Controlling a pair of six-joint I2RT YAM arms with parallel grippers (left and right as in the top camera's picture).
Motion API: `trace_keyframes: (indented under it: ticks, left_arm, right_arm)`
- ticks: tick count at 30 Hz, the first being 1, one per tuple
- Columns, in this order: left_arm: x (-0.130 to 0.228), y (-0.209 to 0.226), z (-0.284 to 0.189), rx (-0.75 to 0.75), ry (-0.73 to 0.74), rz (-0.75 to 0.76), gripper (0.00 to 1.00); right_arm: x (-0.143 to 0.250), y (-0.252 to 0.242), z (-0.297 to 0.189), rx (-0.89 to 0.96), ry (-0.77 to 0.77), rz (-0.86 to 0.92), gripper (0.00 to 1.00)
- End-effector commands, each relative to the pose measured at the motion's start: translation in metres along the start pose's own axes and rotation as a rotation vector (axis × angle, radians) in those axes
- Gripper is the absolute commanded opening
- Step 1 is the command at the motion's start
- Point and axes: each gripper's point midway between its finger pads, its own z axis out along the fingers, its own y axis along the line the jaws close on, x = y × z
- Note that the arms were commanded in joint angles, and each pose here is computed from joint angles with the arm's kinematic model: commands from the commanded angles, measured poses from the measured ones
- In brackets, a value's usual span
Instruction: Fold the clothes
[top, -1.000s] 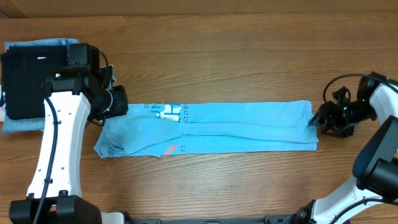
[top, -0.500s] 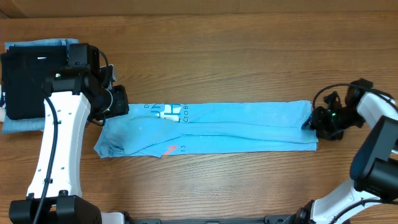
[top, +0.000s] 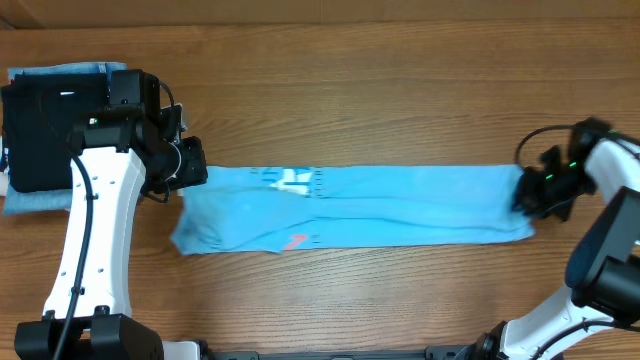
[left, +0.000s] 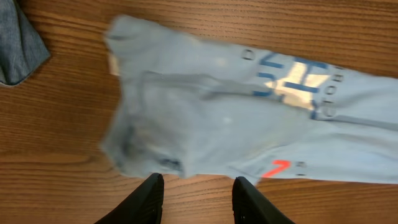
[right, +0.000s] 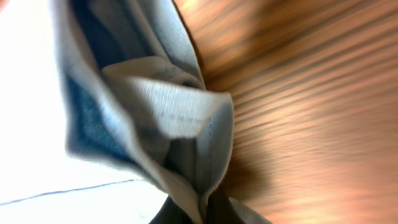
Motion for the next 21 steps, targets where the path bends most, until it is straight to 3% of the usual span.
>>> trace_keyframes:
  ticks: [1, 9, 21]
  left_arm:
    - [0.000, -0.004, 0.000, 0.013, 0.002, 0.003, 0.40]
    - [0.000, -0.004, 0.000, 0.013, 0.000, 0.003, 0.40]
    - [0.000, -0.004, 0.000, 0.013, 0.000, 0.003, 0.43]
  right_arm:
    - [-0.029, -0.020, -0.030, 0.066, -0.098, 0.093, 0.04]
    - [-0.018, 0.012, -0.041, 0.082, -0.055, 0.007, 0.04]
    - [0.052, 0.124, -0.015, 0.163, 0.074, -0.358, 0.04]
